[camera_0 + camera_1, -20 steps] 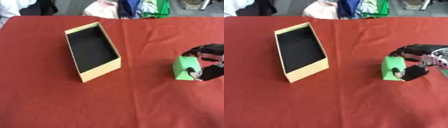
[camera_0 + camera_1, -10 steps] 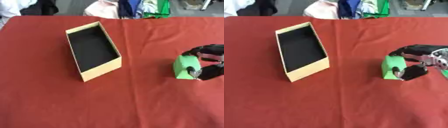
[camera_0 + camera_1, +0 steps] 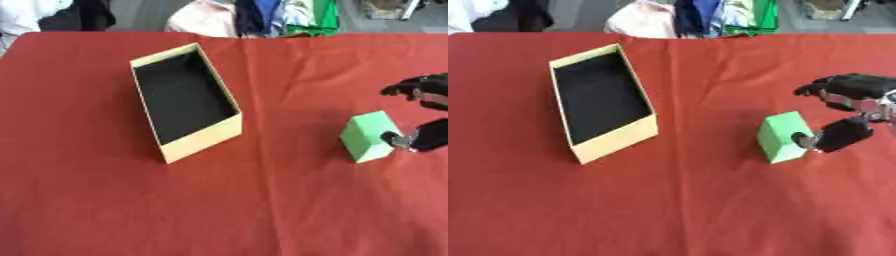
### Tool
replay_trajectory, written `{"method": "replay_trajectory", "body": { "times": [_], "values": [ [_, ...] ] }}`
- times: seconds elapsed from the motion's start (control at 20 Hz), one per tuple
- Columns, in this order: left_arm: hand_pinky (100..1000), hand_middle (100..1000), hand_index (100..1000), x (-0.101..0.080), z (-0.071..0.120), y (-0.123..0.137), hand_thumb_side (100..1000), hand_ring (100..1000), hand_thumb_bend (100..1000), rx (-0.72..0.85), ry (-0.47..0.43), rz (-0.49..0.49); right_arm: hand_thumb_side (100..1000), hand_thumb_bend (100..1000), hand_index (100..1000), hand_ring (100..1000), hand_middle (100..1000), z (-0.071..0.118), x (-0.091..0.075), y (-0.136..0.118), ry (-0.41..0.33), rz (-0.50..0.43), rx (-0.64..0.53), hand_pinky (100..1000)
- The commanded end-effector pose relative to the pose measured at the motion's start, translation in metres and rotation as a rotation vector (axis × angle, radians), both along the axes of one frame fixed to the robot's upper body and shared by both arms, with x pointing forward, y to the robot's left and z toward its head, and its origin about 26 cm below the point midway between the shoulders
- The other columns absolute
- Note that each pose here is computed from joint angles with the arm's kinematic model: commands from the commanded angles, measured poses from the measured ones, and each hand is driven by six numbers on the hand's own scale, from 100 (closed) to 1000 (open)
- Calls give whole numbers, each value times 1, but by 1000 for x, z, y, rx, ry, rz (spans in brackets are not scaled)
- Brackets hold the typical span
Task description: Pick up objects on the table and place them in the box.
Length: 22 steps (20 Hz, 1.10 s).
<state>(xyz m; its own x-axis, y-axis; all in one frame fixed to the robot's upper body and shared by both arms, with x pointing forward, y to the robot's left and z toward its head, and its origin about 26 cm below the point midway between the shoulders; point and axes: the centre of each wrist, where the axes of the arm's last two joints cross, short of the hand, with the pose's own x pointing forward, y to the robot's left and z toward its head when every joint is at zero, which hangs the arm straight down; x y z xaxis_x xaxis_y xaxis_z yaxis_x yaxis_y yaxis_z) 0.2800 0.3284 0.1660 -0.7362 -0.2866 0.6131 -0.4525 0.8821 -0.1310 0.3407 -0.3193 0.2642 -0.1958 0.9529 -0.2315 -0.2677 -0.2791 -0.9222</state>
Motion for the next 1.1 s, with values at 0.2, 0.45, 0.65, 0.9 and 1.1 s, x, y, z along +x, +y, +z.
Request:
{"method": "replay_trajectory", "body": {
  "times": [0.2,0.45,0.65,0.9,1.1],
  "values": [
    [566,598,715,-3,8,2,386,624,100,34,-18,-1,712,335,1000,864,912,21,-6,-6,-85,-5,-51,846],
    [566,598,715,-3,8,2,386,624,100,37,-16,-1,687,328,1000,863,913,20,-7,-5,-69,20,-48,848],
    [566,599,715,-3,8,3,387,625,100,38,-12,-1,605,336,1000,873,922,21,-7,-5,-39,36,-76,866],
    [566,599,715,-4,7,4,389,625,100,43,-6,1,566,361,1000,884,928,28,-6,-3,13,75,-139,891],
    [566,599,715,-4,7,4,376,625,100,49,-4,1,563,371,1000,884,923,32,-6,1,33,117,-169,891]
  ]
}}
